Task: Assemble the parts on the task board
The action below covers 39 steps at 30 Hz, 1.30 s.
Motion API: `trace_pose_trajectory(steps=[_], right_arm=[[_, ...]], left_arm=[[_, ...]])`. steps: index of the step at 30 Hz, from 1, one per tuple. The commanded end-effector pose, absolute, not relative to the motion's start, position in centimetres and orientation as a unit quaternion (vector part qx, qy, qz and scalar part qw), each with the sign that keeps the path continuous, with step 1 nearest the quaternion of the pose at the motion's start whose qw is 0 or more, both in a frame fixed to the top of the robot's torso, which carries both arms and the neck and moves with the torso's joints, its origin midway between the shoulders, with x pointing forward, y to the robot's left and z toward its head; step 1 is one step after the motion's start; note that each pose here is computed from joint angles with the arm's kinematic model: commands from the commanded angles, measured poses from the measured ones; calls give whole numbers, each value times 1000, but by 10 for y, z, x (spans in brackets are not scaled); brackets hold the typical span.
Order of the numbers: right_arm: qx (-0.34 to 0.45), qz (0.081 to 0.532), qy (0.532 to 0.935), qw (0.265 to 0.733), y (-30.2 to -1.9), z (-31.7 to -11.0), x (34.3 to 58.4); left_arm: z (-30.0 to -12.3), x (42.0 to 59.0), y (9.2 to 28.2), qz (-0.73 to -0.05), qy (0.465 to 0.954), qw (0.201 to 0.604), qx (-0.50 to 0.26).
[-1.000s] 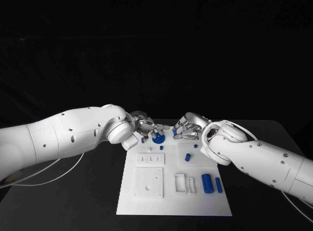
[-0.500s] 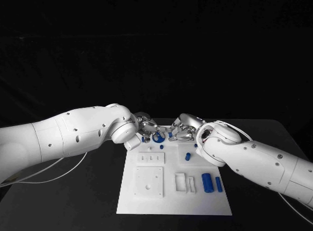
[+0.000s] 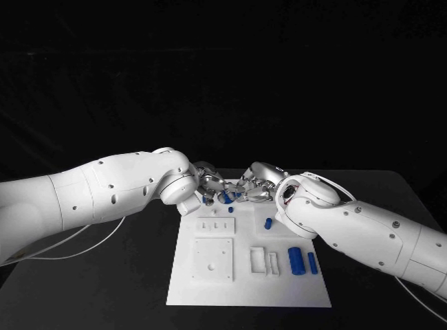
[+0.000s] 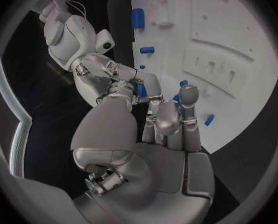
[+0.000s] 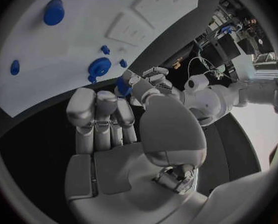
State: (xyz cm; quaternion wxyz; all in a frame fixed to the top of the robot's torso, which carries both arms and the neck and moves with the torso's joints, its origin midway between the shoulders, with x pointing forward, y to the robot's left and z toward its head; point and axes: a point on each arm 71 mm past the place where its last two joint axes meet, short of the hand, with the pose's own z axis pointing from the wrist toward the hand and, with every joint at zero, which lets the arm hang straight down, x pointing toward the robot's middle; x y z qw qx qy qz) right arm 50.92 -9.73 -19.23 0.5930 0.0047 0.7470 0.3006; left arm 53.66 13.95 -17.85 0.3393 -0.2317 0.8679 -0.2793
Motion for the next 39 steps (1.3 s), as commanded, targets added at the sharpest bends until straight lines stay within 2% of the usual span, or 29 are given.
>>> trace_pose_trajectory(steps=[1,27,39], right_arm=[[-8,295,751,590,-95,-193,508],[-20,299,751,588,-86,-192,503],[-24,297,756,583,-86,-193,503]], left_arm=[[-177,537,137,-275,871,339,-223],[-179,537,137,-273,882,321,-210],[-178,538,137,-279,876,329,-215]])
